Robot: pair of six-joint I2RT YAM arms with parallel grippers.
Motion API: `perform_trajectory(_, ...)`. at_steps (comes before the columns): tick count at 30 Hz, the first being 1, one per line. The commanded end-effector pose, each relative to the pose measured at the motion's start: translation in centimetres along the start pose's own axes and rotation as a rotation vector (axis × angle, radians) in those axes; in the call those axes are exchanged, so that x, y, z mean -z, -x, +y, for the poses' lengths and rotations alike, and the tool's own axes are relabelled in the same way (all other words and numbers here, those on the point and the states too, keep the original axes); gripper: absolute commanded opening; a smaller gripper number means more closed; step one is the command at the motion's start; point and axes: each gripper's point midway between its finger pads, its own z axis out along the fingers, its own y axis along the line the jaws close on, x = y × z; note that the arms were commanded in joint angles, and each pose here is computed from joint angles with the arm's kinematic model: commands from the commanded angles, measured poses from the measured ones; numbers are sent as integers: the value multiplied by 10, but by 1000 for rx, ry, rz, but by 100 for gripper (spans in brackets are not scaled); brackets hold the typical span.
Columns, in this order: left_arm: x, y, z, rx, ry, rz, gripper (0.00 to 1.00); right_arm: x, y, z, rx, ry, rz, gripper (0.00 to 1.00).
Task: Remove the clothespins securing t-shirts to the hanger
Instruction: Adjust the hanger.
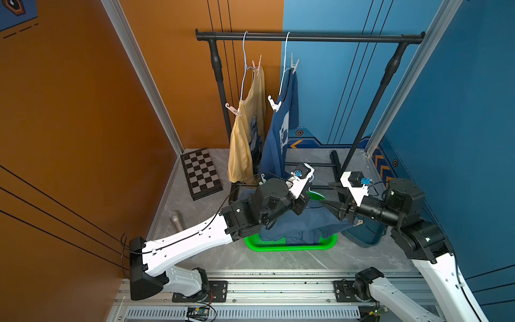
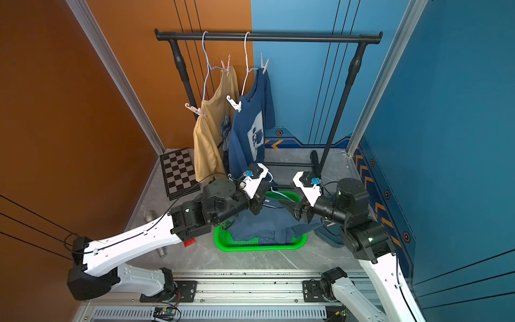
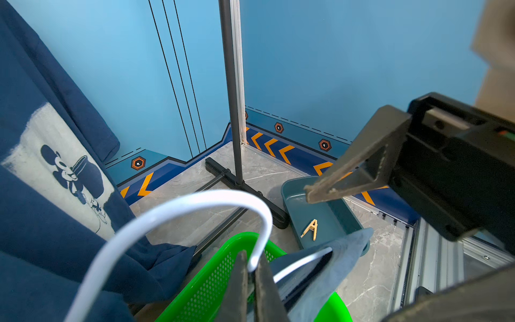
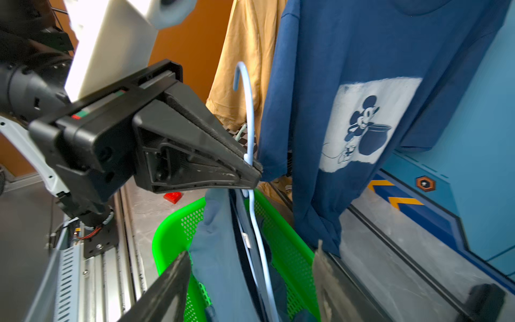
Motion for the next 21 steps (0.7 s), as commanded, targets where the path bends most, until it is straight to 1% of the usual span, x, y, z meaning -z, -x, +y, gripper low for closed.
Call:
perform_trajectory(1, 5, 28, -11, 38, -42, -83, 0, -7, 8, 8, -7, 68, -28, 67)
perform_trajectory(12, 6, 30, -13, 38, -38, -86, 0, -36, 7, 9, 8, 126, 7, 53)
perform_trajectory(19, 4, 27, -13, 36, -36, -79, 0, -51, 10, 9, 24, 148, 17, 45)
perform_trajectory(21, 4, 28, -13, 39, -39, -80, 0, -55, 10, 8, 21, 154, 22, 42)
